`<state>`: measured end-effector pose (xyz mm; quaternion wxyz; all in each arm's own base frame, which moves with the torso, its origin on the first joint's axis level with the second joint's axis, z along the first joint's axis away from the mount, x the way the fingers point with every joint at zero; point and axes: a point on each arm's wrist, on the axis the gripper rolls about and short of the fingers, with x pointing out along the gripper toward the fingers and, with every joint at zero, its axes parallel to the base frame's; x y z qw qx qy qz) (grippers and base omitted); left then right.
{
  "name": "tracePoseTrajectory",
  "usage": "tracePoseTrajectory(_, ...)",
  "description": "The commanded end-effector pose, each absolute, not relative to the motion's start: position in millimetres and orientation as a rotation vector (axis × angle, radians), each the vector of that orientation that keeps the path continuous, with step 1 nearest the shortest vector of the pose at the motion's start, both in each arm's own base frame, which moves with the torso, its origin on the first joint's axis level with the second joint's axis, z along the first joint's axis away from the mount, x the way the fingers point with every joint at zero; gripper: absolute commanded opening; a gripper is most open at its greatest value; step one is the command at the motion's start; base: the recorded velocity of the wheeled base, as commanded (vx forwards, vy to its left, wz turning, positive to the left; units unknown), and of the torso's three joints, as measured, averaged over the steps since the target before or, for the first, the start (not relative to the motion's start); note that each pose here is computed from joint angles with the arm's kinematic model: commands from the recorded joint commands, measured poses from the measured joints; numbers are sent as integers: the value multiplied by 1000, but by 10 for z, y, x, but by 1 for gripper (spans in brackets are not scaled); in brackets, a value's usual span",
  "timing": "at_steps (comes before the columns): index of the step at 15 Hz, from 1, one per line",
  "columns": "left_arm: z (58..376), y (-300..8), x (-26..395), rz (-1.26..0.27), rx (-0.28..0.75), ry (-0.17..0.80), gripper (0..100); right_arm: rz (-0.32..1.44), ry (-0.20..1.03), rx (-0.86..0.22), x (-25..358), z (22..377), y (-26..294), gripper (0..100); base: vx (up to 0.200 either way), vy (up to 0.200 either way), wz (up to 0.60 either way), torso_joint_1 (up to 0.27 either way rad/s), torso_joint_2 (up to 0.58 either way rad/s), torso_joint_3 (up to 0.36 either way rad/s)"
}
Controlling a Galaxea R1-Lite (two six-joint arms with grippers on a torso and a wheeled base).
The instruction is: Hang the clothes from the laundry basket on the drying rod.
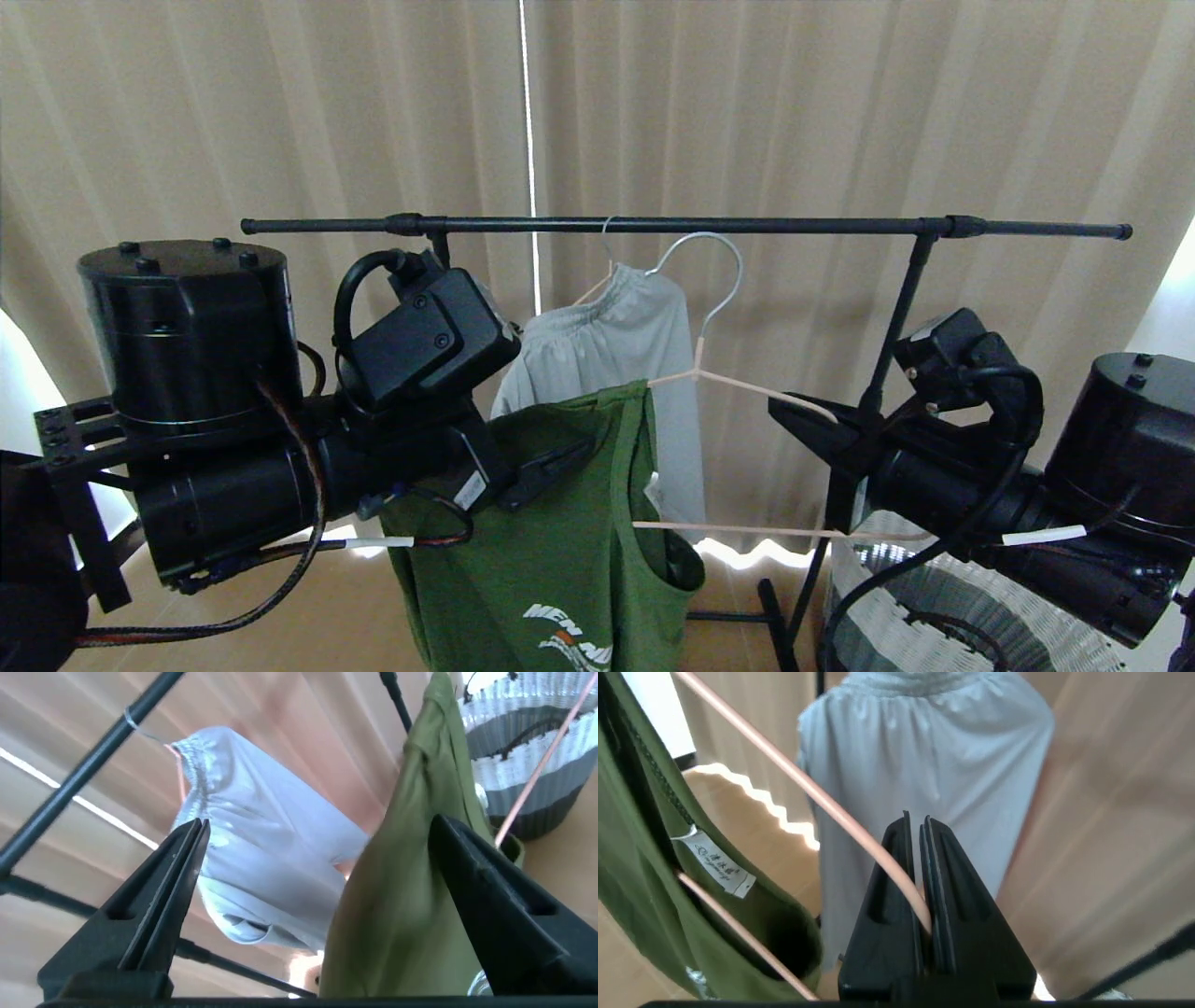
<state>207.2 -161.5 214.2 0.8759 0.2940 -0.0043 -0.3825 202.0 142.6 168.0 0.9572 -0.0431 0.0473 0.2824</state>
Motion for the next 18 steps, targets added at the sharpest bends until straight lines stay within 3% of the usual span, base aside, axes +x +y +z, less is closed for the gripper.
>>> tracePoseTrajectory(1, 2100, -1631, 2092, -803, 617, 6, 100, 594, 98, -89, 2018, 1629, 1488, 0, 0, 0, 0, 0, 0, 0)
tracePoseTrajectory(6, 2099, -1628, 2088, -803, 617, 6, 100, 620, 87, -87, 1988, 1633, 1544, 0, 0, 0, 0, 0, 0, 0)
tracePoseTrajectory(7, 2099, -1628, 2088, -803, 617, 6, 0, 619, 87, -85, 1989, 1633, 1543, 0, 0, 0, 0, 0, 0, 0)
tracePoseTrajectory(18, 1993, -1551, 2008, -801, 625, 34, 0, 620, 67, -76, 1971, 1678, 1526, 0, 0, 0, 0, 0, 0, 0)
